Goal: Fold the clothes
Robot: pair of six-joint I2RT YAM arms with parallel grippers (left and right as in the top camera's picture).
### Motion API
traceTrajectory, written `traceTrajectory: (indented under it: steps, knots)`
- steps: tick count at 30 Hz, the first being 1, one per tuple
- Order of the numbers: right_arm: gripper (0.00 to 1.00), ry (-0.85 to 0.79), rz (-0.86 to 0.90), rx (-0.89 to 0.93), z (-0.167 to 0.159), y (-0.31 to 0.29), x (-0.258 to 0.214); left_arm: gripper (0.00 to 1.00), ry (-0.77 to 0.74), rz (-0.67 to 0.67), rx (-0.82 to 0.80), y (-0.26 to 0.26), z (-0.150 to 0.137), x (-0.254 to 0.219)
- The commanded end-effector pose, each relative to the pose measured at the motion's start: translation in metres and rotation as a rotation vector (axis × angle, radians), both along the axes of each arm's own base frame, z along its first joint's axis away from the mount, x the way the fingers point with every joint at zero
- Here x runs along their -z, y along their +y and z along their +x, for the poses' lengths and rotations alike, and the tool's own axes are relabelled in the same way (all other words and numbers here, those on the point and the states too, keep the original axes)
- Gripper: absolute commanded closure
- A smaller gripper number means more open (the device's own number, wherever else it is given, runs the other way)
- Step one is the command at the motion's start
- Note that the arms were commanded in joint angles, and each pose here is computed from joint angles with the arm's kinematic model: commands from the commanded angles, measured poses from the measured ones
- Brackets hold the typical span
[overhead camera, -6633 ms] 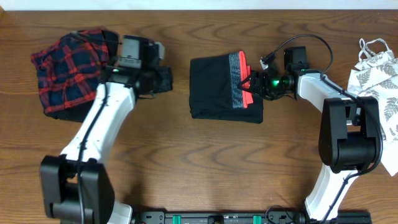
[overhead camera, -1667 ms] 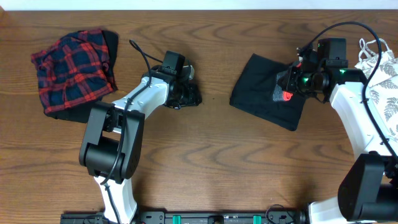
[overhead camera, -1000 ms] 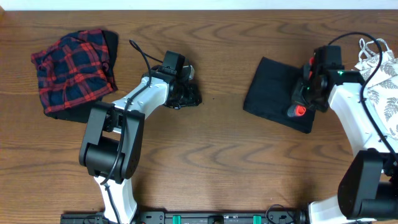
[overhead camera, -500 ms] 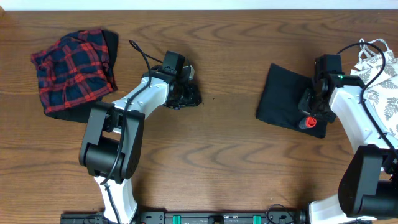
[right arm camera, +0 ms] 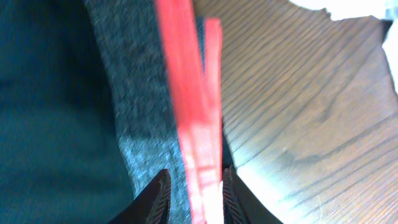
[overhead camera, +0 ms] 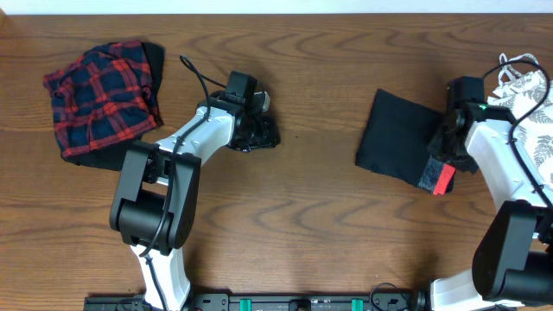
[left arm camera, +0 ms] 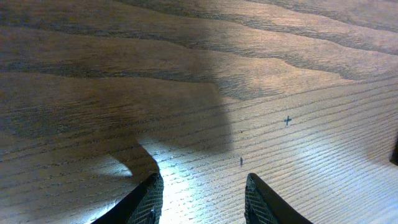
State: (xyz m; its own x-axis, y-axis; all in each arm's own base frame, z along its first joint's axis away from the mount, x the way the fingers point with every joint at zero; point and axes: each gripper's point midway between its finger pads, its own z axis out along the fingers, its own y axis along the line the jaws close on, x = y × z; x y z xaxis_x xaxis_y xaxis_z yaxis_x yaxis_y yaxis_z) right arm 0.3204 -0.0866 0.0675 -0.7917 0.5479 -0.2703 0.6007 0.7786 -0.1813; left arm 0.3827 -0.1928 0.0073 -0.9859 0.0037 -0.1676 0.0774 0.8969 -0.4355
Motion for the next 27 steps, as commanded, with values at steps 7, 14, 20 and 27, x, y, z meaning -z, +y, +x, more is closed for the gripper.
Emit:
traceTrajectory:
  steps: [7, 14, 20, 27]
  knots:
    - [0.77, 0.008, 0.107, -0.225, 0.01, 0.019, 0.005, 0.56, 0.027, 0.022, -0.009, 0.006, -0.003, 0.011]
    - [0.79, -0.059, 0.071, -0.224, 0.026, 0.013, 0.001, 0.56, 0.028, 0.022, -0.009, 0.006, -0.003, 0.011]
    - [0.82, -0.021, 0.084, -0.22, 0.016, 0.013, 0.012, 0.56, 0.042, 0.026, -0.009, 0.007, -0.006, 0.011]
    - [0.78, -0.018, 0.09, -0.273, 0.023, 0.015, 0.054, 0.56, 0.049, 0.029, -0.009, 0.008, -0.008, 0.012]
